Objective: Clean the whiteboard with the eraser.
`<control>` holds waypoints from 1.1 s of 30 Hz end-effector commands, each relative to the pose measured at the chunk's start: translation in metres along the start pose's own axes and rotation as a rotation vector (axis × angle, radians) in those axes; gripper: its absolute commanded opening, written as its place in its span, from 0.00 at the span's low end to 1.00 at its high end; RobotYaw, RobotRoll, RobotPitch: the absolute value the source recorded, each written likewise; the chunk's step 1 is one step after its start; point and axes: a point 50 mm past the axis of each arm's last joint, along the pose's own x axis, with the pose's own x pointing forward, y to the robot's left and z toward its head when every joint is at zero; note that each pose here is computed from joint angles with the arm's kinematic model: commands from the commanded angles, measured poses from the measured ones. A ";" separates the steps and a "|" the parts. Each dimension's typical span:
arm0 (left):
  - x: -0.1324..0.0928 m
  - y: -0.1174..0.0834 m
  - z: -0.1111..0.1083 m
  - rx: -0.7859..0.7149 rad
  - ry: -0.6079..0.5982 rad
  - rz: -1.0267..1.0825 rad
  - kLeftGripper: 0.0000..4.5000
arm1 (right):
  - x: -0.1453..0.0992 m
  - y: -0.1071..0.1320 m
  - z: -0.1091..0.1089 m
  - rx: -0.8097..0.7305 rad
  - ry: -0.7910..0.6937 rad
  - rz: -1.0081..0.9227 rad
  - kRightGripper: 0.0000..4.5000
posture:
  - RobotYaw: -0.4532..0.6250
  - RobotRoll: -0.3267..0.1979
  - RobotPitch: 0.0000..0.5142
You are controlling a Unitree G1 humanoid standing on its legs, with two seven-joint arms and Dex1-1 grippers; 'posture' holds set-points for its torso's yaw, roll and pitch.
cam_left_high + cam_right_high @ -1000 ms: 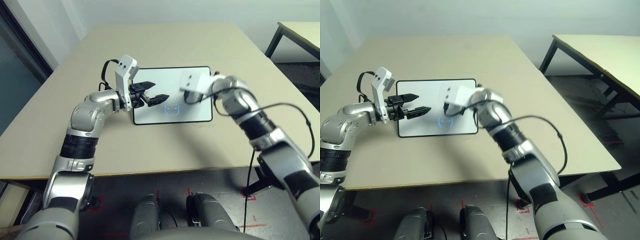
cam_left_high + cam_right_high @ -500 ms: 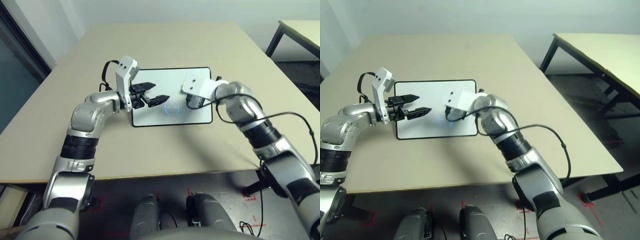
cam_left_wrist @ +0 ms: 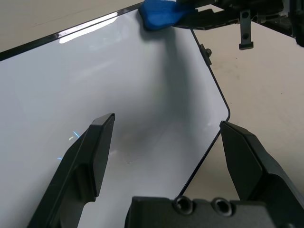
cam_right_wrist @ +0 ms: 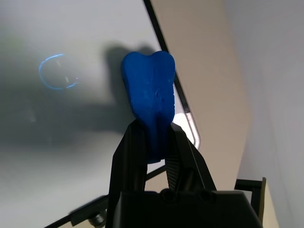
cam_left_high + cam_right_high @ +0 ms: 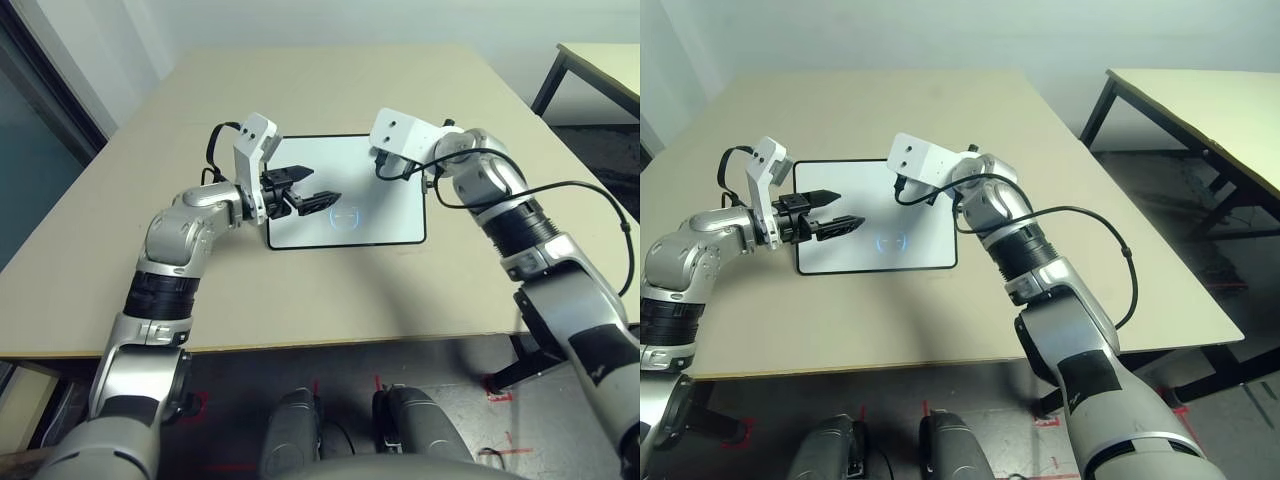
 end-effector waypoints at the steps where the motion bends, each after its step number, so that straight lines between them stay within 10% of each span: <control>1: -0.002 -0.001 0.000 -0.001 0.003 -0.007 1.00 | -0.001 0.037 -0.003 -0.014 0.003 0.138 0.12 | 0.40 0.62 0.11; 10: -0.001 0.002 0.003 0.007 0.008 -0.008 1.00 | -0.015 0.076 -0.004 -0.041 0.000 0.256 0.12 | 0.39 0.62 0.12; 20: 0.000 0.003 0.004 0.010 0.009 -0.014 1.00 | 0.006 -0.007 0.012 0.009 -0.020 -0.034 0.12 | 0.40 0.62 0.12; 33: -0.004 0.003 0.003 0.007 0.011 -0.001 1.00 | -0.021 0.095 -0.009 -0.047 -0.009 0.301 0.12 | 0.40 0.62 0.12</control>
